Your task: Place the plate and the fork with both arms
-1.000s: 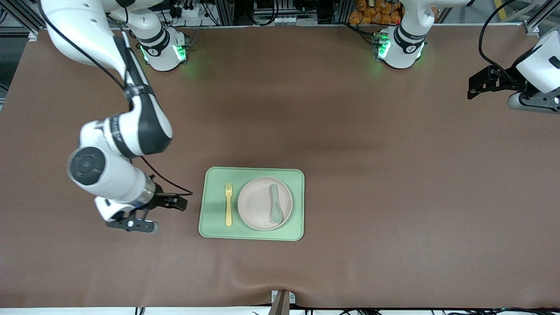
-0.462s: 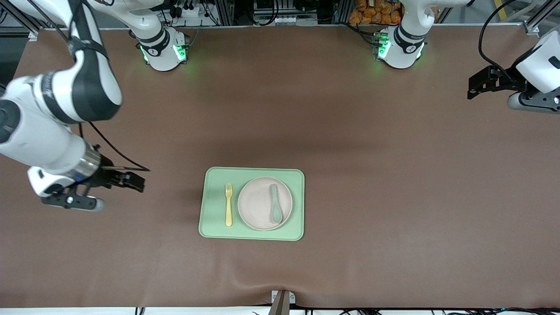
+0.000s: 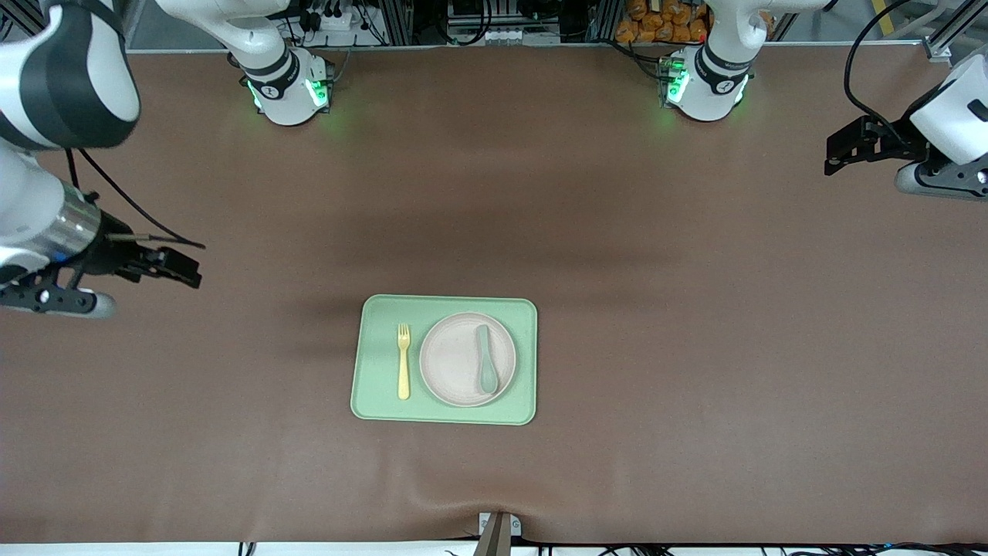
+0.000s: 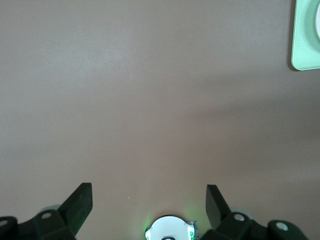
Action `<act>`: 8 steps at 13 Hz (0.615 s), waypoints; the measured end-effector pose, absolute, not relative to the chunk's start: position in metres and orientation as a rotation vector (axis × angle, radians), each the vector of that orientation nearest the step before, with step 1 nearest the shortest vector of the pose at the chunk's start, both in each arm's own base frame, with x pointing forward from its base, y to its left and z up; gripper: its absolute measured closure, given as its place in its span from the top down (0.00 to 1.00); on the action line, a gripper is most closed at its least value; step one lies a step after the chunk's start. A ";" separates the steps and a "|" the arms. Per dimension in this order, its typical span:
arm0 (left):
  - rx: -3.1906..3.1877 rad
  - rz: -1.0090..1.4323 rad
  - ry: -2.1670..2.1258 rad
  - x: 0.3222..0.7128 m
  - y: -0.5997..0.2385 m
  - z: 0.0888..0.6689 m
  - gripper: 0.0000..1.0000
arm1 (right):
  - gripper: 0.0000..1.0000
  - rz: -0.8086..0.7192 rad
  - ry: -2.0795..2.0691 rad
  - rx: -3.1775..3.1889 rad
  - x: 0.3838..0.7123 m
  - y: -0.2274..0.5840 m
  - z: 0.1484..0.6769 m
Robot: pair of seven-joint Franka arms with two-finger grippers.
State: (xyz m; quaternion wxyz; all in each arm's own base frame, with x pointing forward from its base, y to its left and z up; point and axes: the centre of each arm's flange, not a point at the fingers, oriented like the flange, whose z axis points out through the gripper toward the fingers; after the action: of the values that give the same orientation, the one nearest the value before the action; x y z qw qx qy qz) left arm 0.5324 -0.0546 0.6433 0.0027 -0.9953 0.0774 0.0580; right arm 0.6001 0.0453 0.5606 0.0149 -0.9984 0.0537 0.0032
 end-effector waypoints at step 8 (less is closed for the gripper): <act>-3.121 0.182 0.243 0.532 -0.055 0.643 1.00 | 1.00 -0.026 0.151 -3.106 0.563 0.018 0.640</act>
State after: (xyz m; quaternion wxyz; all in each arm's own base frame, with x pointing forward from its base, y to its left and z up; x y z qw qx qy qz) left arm 0.5324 -0.0547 0.6432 0.0027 -0.9953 0.0775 0.0581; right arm 0.5632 0.0176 0.6403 0.0161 -0.9987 0.0486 -0.0082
